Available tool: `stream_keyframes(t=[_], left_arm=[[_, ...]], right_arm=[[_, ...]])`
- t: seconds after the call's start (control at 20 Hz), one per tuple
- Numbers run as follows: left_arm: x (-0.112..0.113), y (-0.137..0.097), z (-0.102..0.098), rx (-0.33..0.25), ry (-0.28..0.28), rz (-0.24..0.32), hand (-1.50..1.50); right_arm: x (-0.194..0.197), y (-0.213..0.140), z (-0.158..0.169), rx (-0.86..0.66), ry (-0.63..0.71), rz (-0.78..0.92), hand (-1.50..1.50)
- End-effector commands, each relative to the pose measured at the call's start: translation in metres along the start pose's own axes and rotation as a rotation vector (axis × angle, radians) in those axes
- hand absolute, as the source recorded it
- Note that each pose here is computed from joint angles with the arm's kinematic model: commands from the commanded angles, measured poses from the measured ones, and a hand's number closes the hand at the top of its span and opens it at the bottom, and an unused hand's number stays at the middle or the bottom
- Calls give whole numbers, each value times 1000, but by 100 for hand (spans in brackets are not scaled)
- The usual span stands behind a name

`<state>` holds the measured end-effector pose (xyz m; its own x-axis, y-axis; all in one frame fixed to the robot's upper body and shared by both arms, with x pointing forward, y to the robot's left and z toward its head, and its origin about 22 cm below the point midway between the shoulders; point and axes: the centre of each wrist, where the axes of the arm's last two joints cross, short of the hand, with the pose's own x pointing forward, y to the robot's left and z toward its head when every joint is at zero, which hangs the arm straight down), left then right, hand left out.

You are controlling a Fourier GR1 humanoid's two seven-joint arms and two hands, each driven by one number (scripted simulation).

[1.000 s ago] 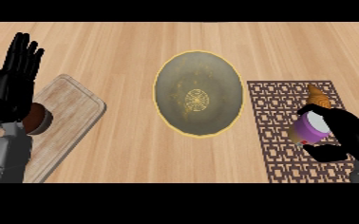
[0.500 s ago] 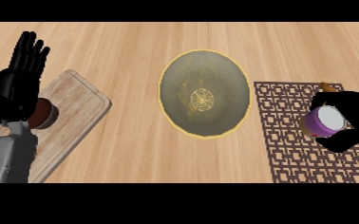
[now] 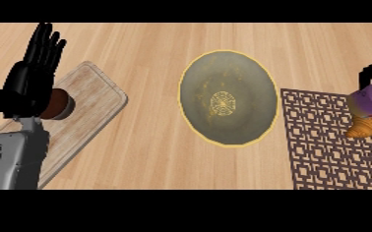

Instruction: Pick the can from the placemat and place it in the bowl

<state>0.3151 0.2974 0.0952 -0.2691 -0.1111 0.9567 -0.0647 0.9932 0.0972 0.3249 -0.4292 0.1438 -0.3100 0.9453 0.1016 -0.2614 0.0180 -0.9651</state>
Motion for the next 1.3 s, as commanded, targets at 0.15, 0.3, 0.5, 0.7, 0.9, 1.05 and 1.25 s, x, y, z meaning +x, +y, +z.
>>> stream_keyframes(t=[0.15, 0.3, 0.5, 0.7, 0.9, 1.05, 1.25], left_arm=[[0, 1, -7, 12, 2, -6, 0], [-4, 0, -4, 6, 12, 1, 0], [-11, 3, 0, 40, 25, -8, 0], [-15, 15, 5, 26, 36, -29, 0], [-16, 17, 9, 30, 55, -35, 0], [-14, 11, 3, 60, 41, -5, 0], [-17, 17, 13, 55, 57, -41, 0]], right_arm=[[-39, -64, 7, -191, -105, 4, 150], [-50, -82, 14, -218, -239, -88, 150], [-48, -96, 4, -316, -402, -111, 150], [-38, -128, -7, -344, -501, -247, 150], [-27, -150, -14, -305, -593, -380, 150], [0, -156, -45, -256, -642, -410, 150], [33, -173, -69, -192, -686, -450, 150]])
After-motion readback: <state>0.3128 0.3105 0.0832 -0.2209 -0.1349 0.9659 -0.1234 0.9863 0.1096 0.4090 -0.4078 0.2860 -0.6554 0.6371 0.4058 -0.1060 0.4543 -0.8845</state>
